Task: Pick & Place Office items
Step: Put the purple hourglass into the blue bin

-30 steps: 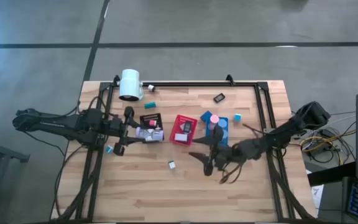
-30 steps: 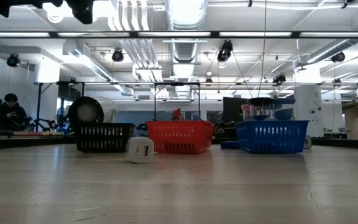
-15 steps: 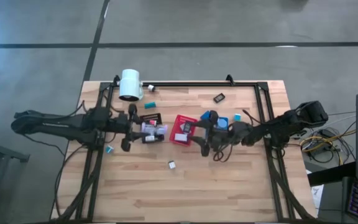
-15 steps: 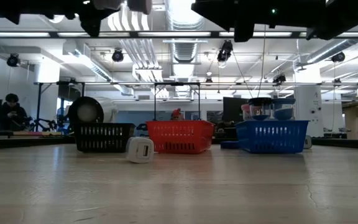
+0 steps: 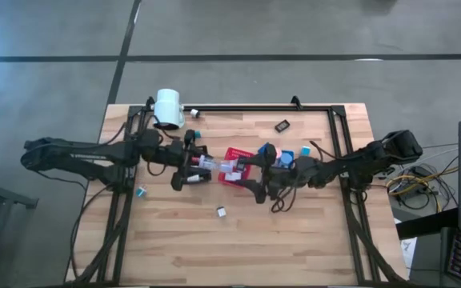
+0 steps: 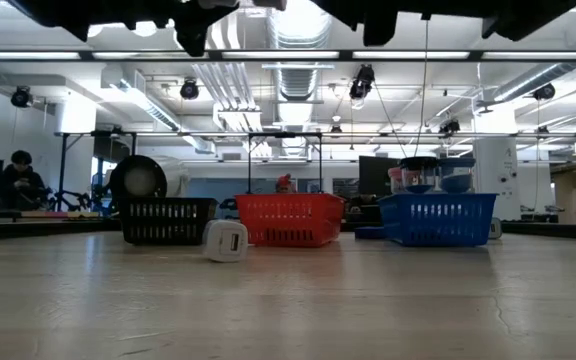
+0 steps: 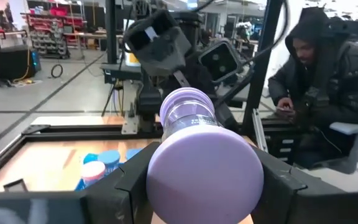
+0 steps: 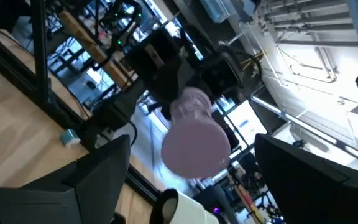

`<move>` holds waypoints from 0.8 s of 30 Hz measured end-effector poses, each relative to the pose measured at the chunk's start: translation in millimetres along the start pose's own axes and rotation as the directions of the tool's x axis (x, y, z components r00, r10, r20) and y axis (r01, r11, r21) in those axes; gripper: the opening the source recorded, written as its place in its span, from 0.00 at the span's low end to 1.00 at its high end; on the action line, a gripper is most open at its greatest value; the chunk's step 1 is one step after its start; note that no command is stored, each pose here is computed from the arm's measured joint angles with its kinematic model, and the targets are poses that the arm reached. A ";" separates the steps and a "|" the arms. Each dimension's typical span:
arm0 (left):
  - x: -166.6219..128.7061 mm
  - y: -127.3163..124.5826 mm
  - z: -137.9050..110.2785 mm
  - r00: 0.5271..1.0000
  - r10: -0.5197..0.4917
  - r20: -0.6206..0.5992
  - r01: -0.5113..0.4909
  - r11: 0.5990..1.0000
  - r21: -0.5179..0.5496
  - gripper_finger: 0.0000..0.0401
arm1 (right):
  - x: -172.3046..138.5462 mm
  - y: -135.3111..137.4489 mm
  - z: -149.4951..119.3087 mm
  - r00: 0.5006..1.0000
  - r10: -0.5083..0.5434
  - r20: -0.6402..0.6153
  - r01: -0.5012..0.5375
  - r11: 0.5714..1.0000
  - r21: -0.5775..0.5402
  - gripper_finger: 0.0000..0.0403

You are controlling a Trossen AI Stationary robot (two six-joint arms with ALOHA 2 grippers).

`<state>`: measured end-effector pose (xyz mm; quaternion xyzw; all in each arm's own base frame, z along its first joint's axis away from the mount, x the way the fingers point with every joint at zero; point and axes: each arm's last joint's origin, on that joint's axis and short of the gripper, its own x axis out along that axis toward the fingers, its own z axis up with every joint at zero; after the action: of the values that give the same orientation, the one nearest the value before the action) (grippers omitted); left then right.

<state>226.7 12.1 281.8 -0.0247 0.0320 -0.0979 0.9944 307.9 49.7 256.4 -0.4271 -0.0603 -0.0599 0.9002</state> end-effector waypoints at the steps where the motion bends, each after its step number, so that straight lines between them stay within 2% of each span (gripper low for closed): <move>1: 2.7 0.7 0.9 1.000 -0.005 -0.002 0.005 1.000 -0.001 0.48 | 1.4 -1.0 1.6 1.000 0.002 0.001 -0.002 1.000 0.000 0.84; 24: 30.9 8.6 9.4 0.999 -0.039 -0.006 0.039 0.999 -0.016 0.48 | 6.3 -6.5 11.9 0.999 -0.004 0.049 0.002 0.999 0.037 0.82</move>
<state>259.2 14.9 288.8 -0.0330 0.0355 -0.1173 0.9919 312.4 54.5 269.9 -0.4118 -0.0841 -0.0497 0.9060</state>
